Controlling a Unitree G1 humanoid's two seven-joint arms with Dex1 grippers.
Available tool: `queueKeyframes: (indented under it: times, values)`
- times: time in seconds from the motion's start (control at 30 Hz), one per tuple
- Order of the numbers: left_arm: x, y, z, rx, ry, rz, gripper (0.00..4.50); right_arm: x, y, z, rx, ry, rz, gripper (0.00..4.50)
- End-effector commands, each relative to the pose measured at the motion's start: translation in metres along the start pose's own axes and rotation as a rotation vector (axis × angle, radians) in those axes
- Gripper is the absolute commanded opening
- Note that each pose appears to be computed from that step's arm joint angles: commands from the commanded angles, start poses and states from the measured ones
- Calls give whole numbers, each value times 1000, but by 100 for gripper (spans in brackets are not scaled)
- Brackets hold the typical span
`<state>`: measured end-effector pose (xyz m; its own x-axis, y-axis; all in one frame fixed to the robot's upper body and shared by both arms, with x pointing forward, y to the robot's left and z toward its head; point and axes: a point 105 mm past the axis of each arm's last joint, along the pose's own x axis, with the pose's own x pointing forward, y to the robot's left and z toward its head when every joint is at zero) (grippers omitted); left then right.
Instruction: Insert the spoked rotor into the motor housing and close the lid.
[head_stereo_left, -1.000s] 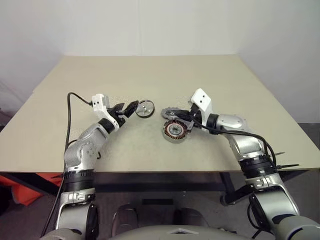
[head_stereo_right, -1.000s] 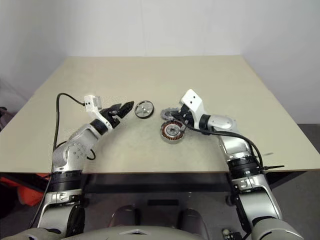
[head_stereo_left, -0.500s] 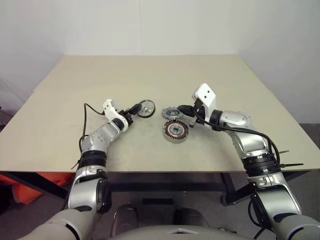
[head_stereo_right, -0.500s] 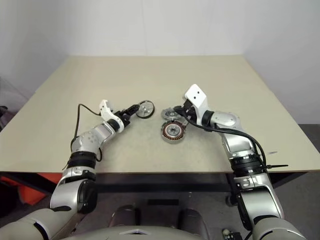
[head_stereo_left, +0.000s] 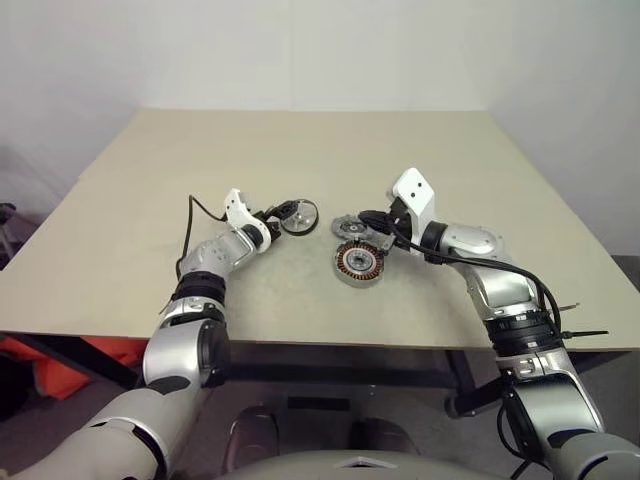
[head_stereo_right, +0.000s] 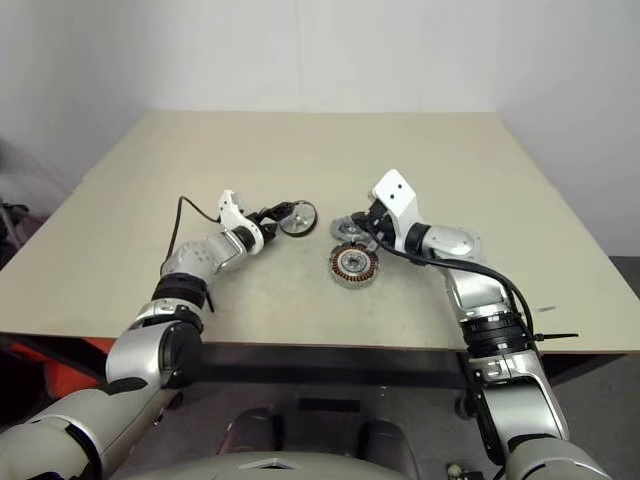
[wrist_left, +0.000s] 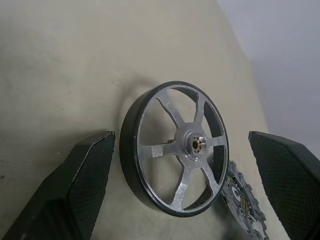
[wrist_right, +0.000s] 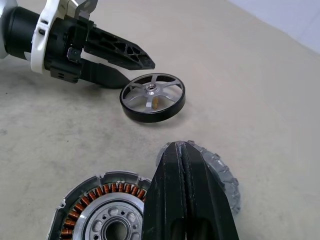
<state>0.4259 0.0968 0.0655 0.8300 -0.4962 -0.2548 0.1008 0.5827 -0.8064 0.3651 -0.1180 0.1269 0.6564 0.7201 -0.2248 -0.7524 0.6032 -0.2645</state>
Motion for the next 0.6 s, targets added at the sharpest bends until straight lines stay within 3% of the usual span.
queueKeyframes:
  times: [0.03,0.1,0.2,0.33,0.6]
  values:
    - [5,-11,-18,-26,84,-52,450,-4,-4,16,-30,-53,-18,3]
    - [5,-14,-19,-44,86,-66,450,-4,-3,16,-28,-53,-17,3]
    - [6,-16,-18,-56,80,-73,393,-4,-3,16,-27,-54,-18,0]
    - [7,-21,-17,-68,70,-95,258,-3,-3,16,-26,-55,-22,0]
    - [8,-23,-17,-51,68,-96,258,-3,-4,15,-28,-53,-23,0]
